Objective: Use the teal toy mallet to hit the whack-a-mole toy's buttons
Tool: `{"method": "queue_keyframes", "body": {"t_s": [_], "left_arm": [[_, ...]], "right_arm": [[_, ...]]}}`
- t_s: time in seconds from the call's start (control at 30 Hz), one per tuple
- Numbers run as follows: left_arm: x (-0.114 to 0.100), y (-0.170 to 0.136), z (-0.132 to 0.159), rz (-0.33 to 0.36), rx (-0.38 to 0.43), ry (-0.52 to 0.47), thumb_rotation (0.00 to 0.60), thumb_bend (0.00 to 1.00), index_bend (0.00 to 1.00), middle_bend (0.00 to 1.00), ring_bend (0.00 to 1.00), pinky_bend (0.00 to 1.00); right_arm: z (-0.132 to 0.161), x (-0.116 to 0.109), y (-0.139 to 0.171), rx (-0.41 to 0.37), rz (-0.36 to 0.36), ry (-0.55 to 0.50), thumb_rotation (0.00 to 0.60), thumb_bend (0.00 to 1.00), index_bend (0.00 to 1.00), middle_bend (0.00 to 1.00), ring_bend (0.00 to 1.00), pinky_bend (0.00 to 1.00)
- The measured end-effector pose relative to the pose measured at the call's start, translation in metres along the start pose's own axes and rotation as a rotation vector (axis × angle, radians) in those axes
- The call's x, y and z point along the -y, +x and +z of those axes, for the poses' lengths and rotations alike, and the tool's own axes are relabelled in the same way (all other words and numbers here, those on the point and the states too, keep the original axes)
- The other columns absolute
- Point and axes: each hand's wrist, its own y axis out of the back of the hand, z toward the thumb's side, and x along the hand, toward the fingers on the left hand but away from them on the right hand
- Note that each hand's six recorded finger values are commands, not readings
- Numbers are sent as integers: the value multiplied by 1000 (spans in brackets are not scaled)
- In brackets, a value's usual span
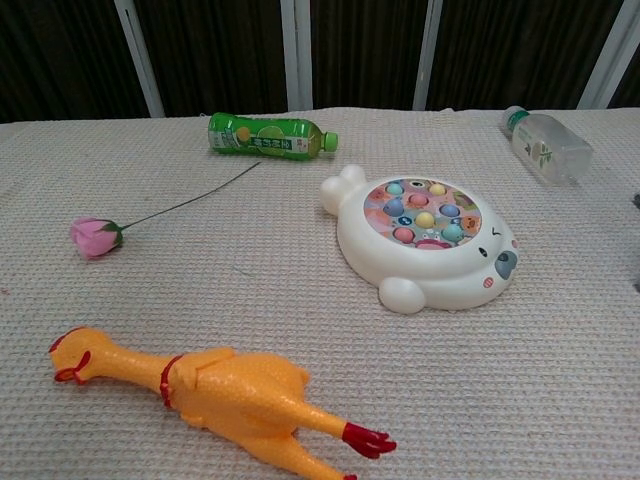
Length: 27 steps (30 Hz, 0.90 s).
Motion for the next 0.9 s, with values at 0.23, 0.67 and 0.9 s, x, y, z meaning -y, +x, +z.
{"method": "queue_keyframes", "body": {"t_s": [0.23, 0.67, 0.9], "left_arm": [[0, 0, 0, 1, 1, 0, 600, 3, 132, 36, 0, 0], [0, -1, 0, -1, 0, -1, 600, 3, 132, 36, 0, 0], [0, -1, 0, -1, 0, 0, 600, 3, 132, 36, 0, 0]], "right_arm": [[-1, -1, 0, 3, 6, 6, 600, 341, 563, 267, 239, 264], [0, 0, 0, 8, 8, 2, 600, 288, 556, 266, 238, 264], [-1, -2, 0, 12, 0, -3, 600, 287, 556, 266, 238, 264]]}}
